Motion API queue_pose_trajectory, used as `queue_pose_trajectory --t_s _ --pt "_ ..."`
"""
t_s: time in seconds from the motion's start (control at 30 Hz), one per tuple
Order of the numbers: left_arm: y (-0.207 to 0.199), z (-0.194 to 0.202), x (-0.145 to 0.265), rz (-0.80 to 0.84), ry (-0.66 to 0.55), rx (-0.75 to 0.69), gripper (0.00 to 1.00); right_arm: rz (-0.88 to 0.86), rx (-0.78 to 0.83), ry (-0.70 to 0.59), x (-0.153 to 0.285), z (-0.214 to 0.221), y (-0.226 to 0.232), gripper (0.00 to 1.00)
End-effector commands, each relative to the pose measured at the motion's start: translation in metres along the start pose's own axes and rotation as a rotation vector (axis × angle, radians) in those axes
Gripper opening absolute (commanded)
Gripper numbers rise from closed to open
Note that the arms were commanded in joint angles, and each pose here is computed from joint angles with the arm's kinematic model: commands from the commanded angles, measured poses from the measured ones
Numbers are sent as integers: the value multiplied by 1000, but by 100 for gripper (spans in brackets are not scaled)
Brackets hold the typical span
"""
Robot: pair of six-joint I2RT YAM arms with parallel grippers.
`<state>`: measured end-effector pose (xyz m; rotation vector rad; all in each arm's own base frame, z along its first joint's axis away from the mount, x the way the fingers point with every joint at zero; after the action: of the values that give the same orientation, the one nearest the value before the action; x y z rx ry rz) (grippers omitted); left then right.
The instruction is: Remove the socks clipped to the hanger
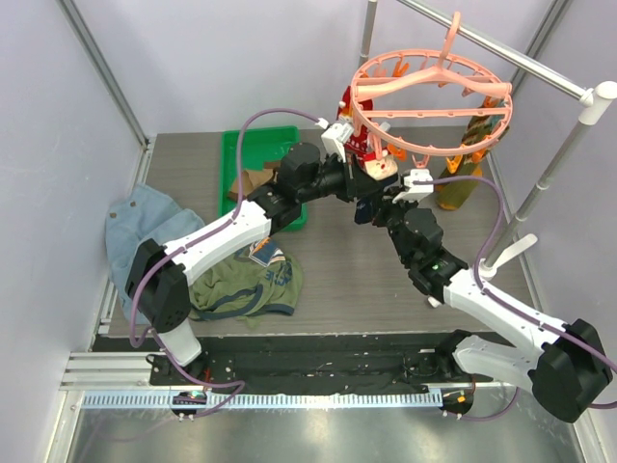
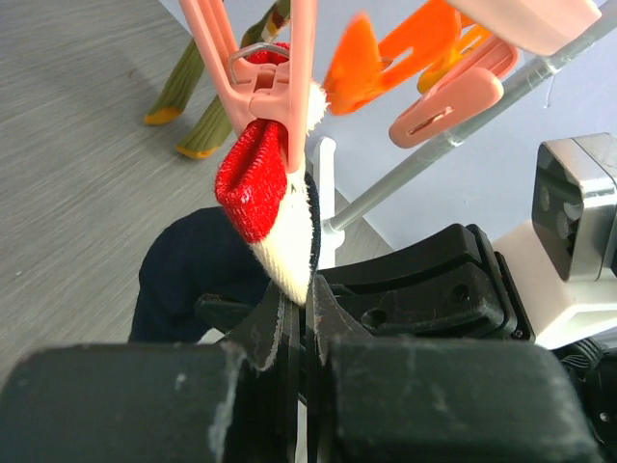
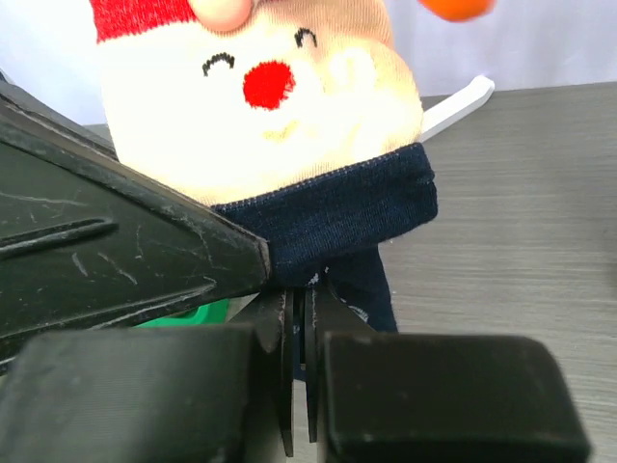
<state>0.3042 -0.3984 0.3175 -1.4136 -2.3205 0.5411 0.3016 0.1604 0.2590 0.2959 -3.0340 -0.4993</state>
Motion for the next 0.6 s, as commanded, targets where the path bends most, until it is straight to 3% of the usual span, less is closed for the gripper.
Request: queue_pose_trajectory --t_s 0.0,0.17,0.2,0.27,0.3,0.47,0.57 --pt "-25 -32 7 59 -85 -15 0 3 -38 -103 1 -21 1 1" --pt "-21 -31 8 29 -85 -29 4 -20 -33 -87 10 -20 1 1" --pt "-21 -34 8 22 -89 -33 15 -42 -29 -84 13 -21 3 1" --pt "-18 -32 7 3 -62 -44 24 -67 -15 -65 18 -18 4 1" --pt "-20 -40 8 -5 -76 -56 35 -83 -13 -64 21 -17 4 1" --pt "-19 -51 11 -54 -73 -89 57 -124 13 -25 24 -12 8 1" --pt "-21 -65 16 -83 -103 -127 66 -140 0 -17 27 -15 11 1"
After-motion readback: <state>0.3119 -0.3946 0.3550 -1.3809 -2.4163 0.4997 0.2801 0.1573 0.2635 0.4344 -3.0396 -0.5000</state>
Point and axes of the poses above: each gripper's point midway between its finger pads, its own x axis back along the fingers, its own y axis along the line the jaws close on, z = x × y, the point moved 4 cm from there along x, back along the fingers, and after that the axes turned 5 degrees about -x, right-handed, at the moved point
